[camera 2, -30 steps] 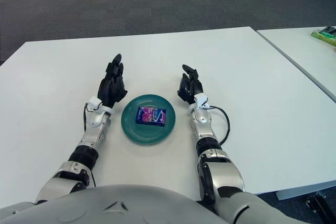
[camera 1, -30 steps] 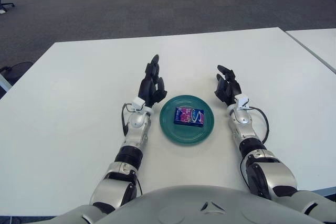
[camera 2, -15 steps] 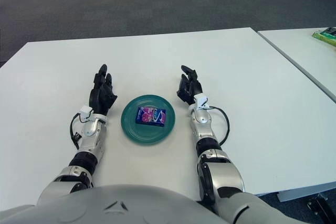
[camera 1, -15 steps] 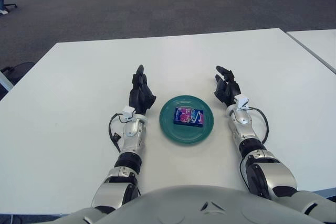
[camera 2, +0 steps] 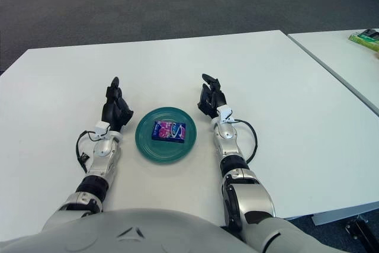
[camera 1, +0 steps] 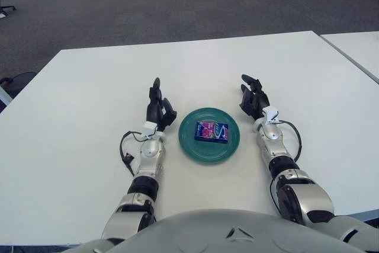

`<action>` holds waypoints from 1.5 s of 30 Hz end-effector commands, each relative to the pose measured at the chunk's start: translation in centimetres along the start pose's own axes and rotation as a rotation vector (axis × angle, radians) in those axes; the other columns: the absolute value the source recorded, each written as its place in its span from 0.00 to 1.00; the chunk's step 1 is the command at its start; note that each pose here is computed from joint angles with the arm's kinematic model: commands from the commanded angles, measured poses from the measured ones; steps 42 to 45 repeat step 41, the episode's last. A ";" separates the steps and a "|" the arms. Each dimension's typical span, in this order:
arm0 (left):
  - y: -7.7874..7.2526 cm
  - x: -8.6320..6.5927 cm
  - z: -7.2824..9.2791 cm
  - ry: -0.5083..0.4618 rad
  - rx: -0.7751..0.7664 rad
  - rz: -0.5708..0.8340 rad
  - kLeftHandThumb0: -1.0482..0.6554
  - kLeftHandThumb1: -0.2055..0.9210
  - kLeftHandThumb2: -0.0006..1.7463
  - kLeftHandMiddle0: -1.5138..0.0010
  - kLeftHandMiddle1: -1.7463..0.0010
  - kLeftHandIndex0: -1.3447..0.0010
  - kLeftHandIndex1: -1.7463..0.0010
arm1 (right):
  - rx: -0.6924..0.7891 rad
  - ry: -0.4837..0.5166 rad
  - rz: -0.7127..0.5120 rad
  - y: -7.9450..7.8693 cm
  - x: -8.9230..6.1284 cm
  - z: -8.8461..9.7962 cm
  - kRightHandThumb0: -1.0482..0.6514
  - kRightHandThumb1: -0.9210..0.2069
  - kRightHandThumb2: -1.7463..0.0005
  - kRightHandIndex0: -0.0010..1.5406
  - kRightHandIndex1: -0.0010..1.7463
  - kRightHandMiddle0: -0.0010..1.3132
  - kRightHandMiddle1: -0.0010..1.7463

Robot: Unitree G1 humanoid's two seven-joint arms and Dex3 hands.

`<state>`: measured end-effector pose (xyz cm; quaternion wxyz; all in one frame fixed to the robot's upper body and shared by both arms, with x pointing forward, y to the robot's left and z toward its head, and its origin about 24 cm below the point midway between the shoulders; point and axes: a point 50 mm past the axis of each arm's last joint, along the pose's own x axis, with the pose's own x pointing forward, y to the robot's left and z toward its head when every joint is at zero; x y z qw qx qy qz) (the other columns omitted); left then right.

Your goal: Put the gum into the plate.

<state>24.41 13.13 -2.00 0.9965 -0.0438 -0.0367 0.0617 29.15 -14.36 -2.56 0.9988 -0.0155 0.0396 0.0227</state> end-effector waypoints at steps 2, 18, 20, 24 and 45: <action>0.9 -3.1 -2.4 0.150 0.052 0.025 0.05 1.00 0.59 0.92 0.98 1.00 0.83 | 0.016 0.302 -0.015 0.2 -4.7 -6.2 0.14 0.00 0.45 0.18 0.01 0.00 0.34; 0.4 -5.5 -4.6 0.159 0.239 0.052 0.07 1.00 0.58 0.78 0.98 0.95 0.59 | -0.069 0.280 -0.025 0.0 -5.2 -6.3 0.15 0.00 0.45 0.17 0.00 0.00 0.31; 0.3 -5.7 -4.7 0.154 0.235 0.045 0.06 1.00 0.58 0.79 0.99 0.97 0.60 | -0.084 0.257 -0.030 0.0 -5.3 -6.2 0.15 0.00 0.45 0.16 0.00 0.00 0.29; 0.3 -5.9 -4.9 0.142 0.221 0.033 0.06 1.00 0.56 0.83 1.00 0.99 0.65 | -0.094 0.215 -0.032 0.0 -5.7 -6.1 0.16 0.00 0.45 0.12 0.00 0.00 0.24; 1.8 -5.9 -5.1 0.145 0.133 0.051 0.04 1.00 0.54 0.90 1.00 1.00 0.77 | -0.048 0.150 -0.059 -0.2 -7.0 -6.1 0.20 0.00 0.43 0.01 0.00 0.00 0.13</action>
